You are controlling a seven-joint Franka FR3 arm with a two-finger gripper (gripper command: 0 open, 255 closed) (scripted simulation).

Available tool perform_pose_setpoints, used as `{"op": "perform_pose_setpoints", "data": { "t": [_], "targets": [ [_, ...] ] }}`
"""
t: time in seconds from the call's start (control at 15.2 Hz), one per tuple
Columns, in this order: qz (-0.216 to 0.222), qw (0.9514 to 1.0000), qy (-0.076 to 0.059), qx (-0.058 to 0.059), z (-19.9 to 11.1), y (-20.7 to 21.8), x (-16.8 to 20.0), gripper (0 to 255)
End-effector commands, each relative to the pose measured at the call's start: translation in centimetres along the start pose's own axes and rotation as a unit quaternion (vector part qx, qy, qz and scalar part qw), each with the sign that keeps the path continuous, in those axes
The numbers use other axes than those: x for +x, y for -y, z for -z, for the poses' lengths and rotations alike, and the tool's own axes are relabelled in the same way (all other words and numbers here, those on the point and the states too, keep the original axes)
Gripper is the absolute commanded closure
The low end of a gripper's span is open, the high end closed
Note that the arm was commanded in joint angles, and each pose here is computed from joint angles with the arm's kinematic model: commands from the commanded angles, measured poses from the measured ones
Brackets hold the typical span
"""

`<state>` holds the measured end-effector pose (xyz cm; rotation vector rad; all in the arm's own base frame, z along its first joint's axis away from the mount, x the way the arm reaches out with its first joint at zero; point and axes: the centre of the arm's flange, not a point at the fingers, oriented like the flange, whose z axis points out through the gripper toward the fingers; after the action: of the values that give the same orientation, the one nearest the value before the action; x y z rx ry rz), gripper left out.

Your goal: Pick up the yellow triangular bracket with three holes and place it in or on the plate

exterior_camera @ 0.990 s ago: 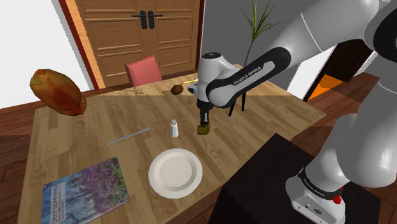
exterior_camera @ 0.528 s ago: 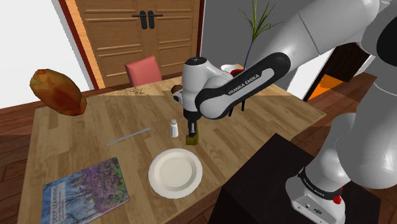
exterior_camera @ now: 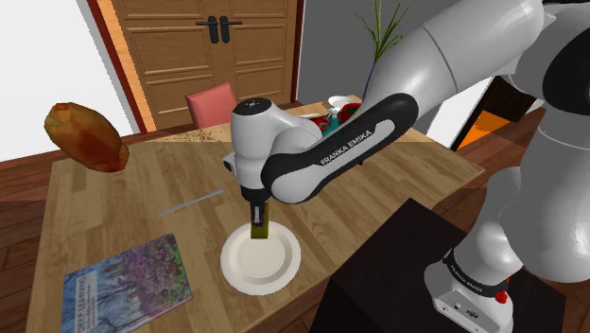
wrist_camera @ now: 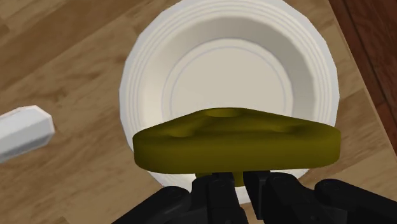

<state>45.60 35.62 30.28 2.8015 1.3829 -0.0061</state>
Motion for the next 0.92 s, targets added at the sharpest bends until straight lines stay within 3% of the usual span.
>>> {"op": "perform_pose_setpoints", "data": {
  "t": [0.0, 0.86],
  "targets": [
    [-0.001, 1.0000, 0.000, 0.000, 0.4, 1.5, 1.2, 255],
    [-0.001, 1.0000, 0.000, 0.000, -6.5, 1.6, 1.3, 255]
  ]
}}
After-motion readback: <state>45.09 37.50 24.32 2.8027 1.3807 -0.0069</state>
